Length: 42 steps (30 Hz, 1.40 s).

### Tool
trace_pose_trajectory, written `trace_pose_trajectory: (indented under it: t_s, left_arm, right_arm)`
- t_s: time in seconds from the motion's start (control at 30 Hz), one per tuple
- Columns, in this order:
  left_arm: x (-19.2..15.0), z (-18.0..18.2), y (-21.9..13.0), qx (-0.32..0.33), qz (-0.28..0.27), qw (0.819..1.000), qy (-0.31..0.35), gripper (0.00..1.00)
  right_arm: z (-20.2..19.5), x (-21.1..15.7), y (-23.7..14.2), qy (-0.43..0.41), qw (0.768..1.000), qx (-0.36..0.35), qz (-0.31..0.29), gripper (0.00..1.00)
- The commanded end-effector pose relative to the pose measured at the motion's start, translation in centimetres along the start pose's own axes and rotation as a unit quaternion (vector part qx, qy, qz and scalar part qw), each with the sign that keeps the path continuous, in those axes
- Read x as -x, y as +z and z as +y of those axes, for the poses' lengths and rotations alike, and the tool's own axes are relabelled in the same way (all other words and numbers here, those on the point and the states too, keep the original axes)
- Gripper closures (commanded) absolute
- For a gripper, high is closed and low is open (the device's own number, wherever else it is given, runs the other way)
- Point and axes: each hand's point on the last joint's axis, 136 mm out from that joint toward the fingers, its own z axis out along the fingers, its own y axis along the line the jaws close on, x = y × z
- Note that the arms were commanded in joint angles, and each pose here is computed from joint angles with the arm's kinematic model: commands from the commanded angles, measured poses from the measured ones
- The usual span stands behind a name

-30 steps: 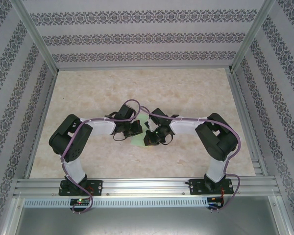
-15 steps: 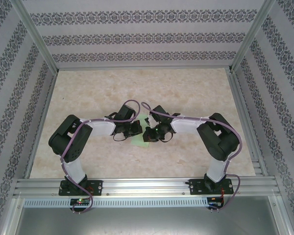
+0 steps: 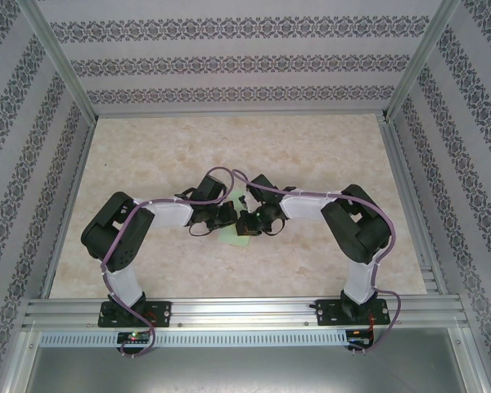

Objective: Fold a paper plane with a square sheet of paper (pick it up from the middle)
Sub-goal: Fold the triangle a second time at the center of the table.

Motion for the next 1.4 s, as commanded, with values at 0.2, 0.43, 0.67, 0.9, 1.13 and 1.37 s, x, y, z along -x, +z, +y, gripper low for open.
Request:
trace_pose_trajectory:
  t_s: [0.2,0.43,0.67,0.9,1.13,1.37]
  left_arm:
    - [-2.9,5.1,1.0,0.087,0.030,0.995,-0.030,0.96]
    - [-2.9,5.3,0.9,0.094,0.028,0.995,-0.034,0.96]
    - [-2.7,5.1,0.9,0.091,0.028,0.995,-0.033,0.96]
    - [-2.6,4.6,1.0,0.084,0.028,0.996,-0.033,0.96]
    - [-2.6,4.4,1.0,0.077,0.029,0.996,-0.032,0.96]
    - [-2.7,4.4,1.0,0.076,0.028,0.996,-0.033,0.96]
  right_arm:
    - [-1.2,-1.7,0.5,-0.001,1.000,-0.018,0.023,0.92]
    - [-2.2,-5.1,-0.1,-0.002,0.998,-0.025,0.052,0.92]
    - [-2.1,-8.4,-1.0,-0.010,0.997,-0.006,0.077,0.92]
    - [0.5,-3.6,-3.7,-0.033,0.999,0.006,-0.010,0.92]
    - [0.2,-0.4,-2.1,-0.023,0.999,-0.012,-0.026,0.92]
    - [-0.4,0.4,-0.6,-0.015,1.000,-0.018,-0.020,0.92]
